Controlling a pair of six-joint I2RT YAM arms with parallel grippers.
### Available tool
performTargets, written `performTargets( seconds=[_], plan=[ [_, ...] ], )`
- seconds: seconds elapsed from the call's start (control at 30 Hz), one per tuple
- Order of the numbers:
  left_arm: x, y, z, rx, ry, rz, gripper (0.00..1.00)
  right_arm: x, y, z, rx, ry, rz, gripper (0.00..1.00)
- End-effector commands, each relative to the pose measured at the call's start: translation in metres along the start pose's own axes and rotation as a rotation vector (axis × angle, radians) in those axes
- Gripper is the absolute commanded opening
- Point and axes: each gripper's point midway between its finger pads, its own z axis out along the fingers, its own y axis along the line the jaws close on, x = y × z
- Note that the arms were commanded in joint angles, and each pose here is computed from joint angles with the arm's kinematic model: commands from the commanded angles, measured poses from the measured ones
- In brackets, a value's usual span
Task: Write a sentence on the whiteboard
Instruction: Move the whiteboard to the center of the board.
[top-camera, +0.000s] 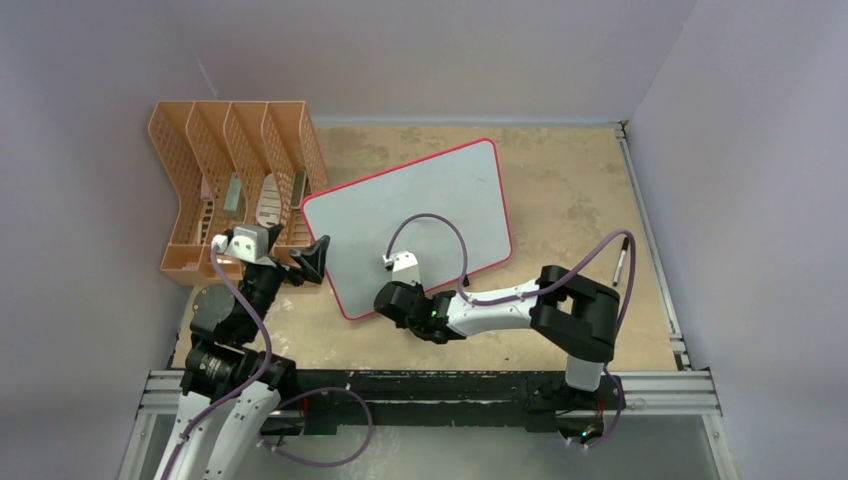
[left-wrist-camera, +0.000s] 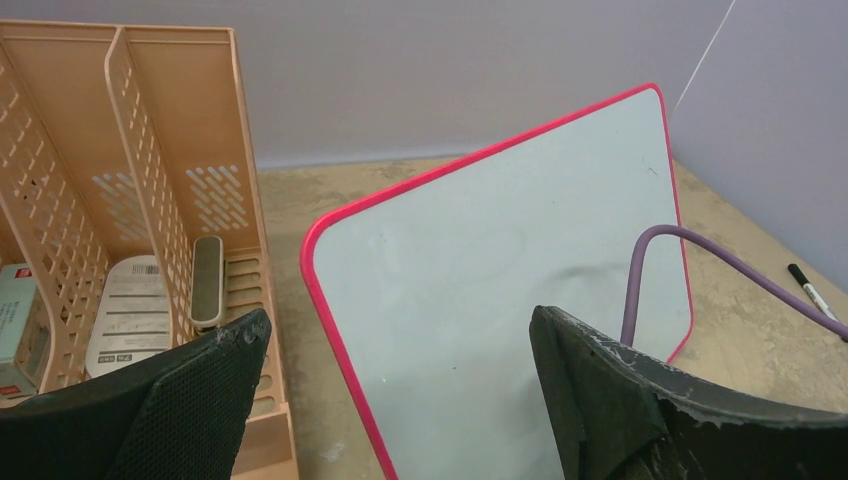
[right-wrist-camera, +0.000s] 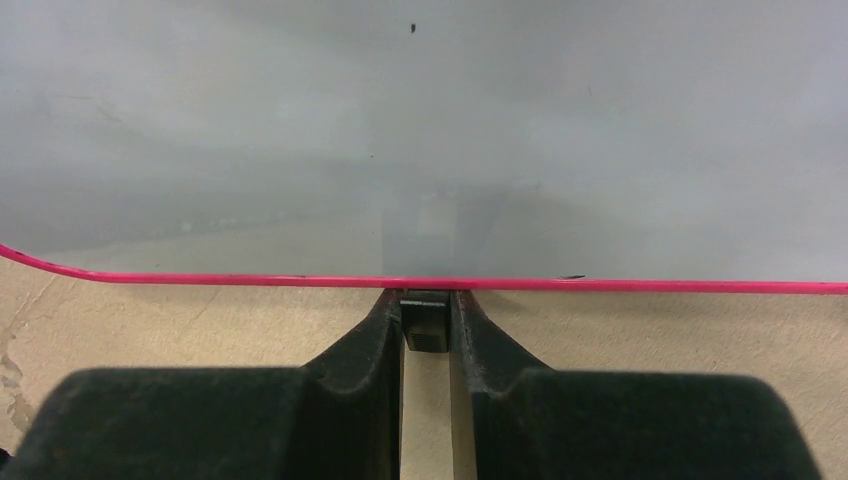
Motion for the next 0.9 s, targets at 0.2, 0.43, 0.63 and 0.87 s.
performTargets(
  seconds=[0.2,0.43,0.63,0.87],
  plan=[
    [-0.023,-0.001,-0.003,-0.004,-0.066,-0.005,1.0,0.007,-0.026,-0.003,0.049,0.029,0.081,0.0],
    [-0.024,-0.001,-0.003,-0.005,-0.067,-0.004,1.0,0.006,-0.039,0.0,0.068,0.027,0.096,0.0],
    [-0.023,-0.001,-0.003,-0.005,-0.064,-0.004,1.0,0.002,-0.055,0.003,0.109,0.018,0.1,0.0],
    [-0.023,-0.001,-0.003,-0.005,-0.063,-0.005,1.0,0.002,-0.066,-0.001,0.113,0.014,0.103,0.0]
  ],
)
